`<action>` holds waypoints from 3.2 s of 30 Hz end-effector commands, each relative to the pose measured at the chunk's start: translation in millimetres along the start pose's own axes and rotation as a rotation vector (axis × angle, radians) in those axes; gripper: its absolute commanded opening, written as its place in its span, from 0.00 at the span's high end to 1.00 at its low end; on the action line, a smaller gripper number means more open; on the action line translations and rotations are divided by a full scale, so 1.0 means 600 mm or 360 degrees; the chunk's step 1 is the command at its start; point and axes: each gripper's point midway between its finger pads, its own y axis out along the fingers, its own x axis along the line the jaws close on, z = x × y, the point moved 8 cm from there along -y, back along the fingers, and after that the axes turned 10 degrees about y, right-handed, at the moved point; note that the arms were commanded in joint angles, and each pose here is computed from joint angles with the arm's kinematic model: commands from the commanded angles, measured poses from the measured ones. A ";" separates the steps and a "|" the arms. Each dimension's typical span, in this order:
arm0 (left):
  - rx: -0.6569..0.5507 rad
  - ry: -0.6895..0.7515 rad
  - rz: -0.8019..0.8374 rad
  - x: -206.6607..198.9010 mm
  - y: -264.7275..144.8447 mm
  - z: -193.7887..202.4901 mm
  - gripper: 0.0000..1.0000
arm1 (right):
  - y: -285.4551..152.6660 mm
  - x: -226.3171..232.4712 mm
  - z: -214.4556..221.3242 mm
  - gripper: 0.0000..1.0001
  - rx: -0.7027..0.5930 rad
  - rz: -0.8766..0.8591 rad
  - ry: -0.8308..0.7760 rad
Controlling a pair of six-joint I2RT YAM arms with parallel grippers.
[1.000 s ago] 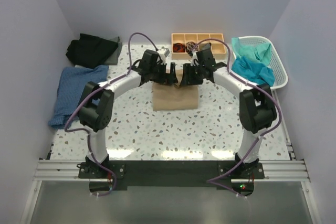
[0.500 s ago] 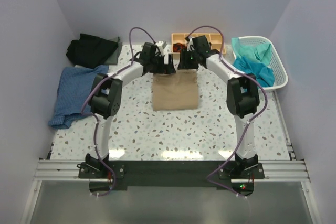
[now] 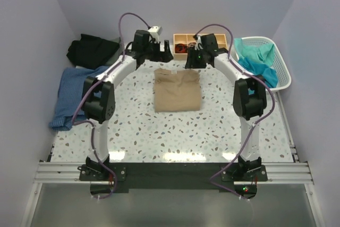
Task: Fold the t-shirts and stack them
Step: Fold the tshirt, then neatly place the folded tshirt to the corner
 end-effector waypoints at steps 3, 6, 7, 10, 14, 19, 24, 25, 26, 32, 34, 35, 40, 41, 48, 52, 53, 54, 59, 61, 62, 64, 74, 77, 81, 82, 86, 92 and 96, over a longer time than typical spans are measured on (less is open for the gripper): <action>0.0077 0.0036 0.0185 -0.073 -0.082 0.046 0.00 | -0.100 0.029 0.032 0.50 0.0031 -0.0126 -0.0026; 0.0167 -0.0013 0.0239 -0.090 -0.086 0.098 0.00 | -0.107 0.024 0.057 0.50 0.0052 -0.0151 -0.0001; 0.0186 -0.0039 0.0259 -0.094 -0.084 0.109 0.00 | -0.107 0.022 0.063 0.50 0.0067 -0.0149 0.0008; 0.0238 -0.0070 0.0276 -0.104 -0.071 0.140 0.00 | -0.096 0.015 0.083 0.50 0.0122 -0.0147 0.0026; 0.0236 -0.0067 0.0244 -0.096 -0.041 0.139 0.00 | -0.068 0.005 0.089 0.50 0.0136 -0.0138 0.0049; 0.0257 -0.0015 0.0158 -0.074 0.004 0.128 0.00 | -0.037 0.002 0.064 0.51 0.0112 -0.0088 0.0026; 0.0194 -0.0008 0.0117 -0.045 0.034 0.092 0.00 | 0.005 -0.005 0.037 0.50 0.0108 -0.0038 -0.0001; 0.0208 -0.0014 0.0107 -0.037 0.044 0.098 0.00 | 0.010 -0.007 0.034 0.50 0.0107 -0.0029 0.0001; 0.0184 -0.0014 0.0094 -0.030 0.047 0.089 0.00 | 0.017 -0.010 0.032 0.50 0.0104 -0.0023 0.0001; 0.0231 -0.0020 0.0034 0.007 0.073 0.101 0.00 | 0.048 -0.030 0.017 0.50 0.0095 0.0059 0.0001; 0.0276 -0.0028 0.0005 0.020 0.080 0.120 0.00 | 0.052 -0.040 0.012 0.50 0.0083 0.0097 0.0002; 0.0292 -0.0035 -0.0008 0.029 0.083 0.127 0.00 | 0.059 -0.049 0.014 0.50 0.0085 0.0119 0.0005; 0.0435 -0.0064 -0.0093 0.059 0.095 0.190 0.00 | 0.077 -0.093 0.010 0.50 0.0066 0.0178 0.0048; 0.0438 -0.0058 -0.0126 0.065 0.096 0.195 0.00 | 0.079 -0.100 0.010 0.50 0.0065 0.0187 0.0053; 0.0430 0.0010 -0.0249 0.079 0.084 0.191 0.00 | 0.061 -0.133 -0.028 0.48 -0.0061 0.0219 0.0061; 0.0316 0.0021 -0.0204 0.066 0.067 0.163 0.00 | 0.031 -0.117 -0.057 0.43 -0.0159 0.0111 0.0041; 0.0243 0.0027 -0.0155 0.058 0.064 0.146 0.00 | 0.025 -0.115 -0.056 0.42 -0.0166 0.0103 0.0041; 0.0161 0.0029 -0.0130 0.047 0.047 0.117 0.00 | 0.014 -0.111 -0.064 0.41 -0.0204 0.0082 0.0030; -0.0019 0.0054 -0.0113 0.022 -0.008 0.052 0.00 | -0.038 -0.090 -0.072 0.36 -0.0272 0.0059 0.0025; -0.0043 0.0067 -0.0132 0.016 -0.030 0.040 0.00 | -0.045 -0.087 -0.063 0.34 -0.0238 0.0033 0.0048; -0.0033 0.0061 -0.0190 0.021 -0.037 0.042 0.00 | -0.049 -0.088 -0.050 0.34 -0.0214 0.0028 0.0065; -0.0015 0.0043 -0.0237 0.021 -0.056 0.054 0.00 | -0.051 -0.082 -0.042 0.34 -0.0213 -0.0025 0.0094; 0.0102 -0.0091 -0.0262 0.014 -0.094 0.173 0.00 | -0.047 -0.090 0.035 0.27 -0.0057 -0.0151 0.0185; 0.0147 -0.0116 -0.0257 0.014 -0.093 0.196 0.00 | -0.053 -0.092 0.049 0.27 -0.0043 -0.0154 0.0196; 0.0169 -0.0138 -0.0236 0.015 -0.084 0.214 0.00 | -0.058 -0.096 0.066 0.26 -0.0018 -0.0148 0.0201; 0.0166 -0.0140 -0.0209 0.013 -0.081 0.215 0.00 | -0.058 -0.096 0.069 0.26 -0.0013 -0.0140 0.0204; 0.0182 -0.0187 -0.0002 -0.002 -0.064 0.233 0.00 | -0.046 -0.107 0.088 0.26 0.0034 -0.0124 0.0230; 0.0189 -0.0312 0.0392 -0.032 -0.035 0.268 0.00 | -0.015 -0.106 0.103 0.26 0.0174 -0.0242 0.0290; 0.0191 -0.0377 0.0471 -0.038 -0.028 0.291 0.00 | -0.007 -0.105 0.106 0.26 0.0209 -0.0288 0.0304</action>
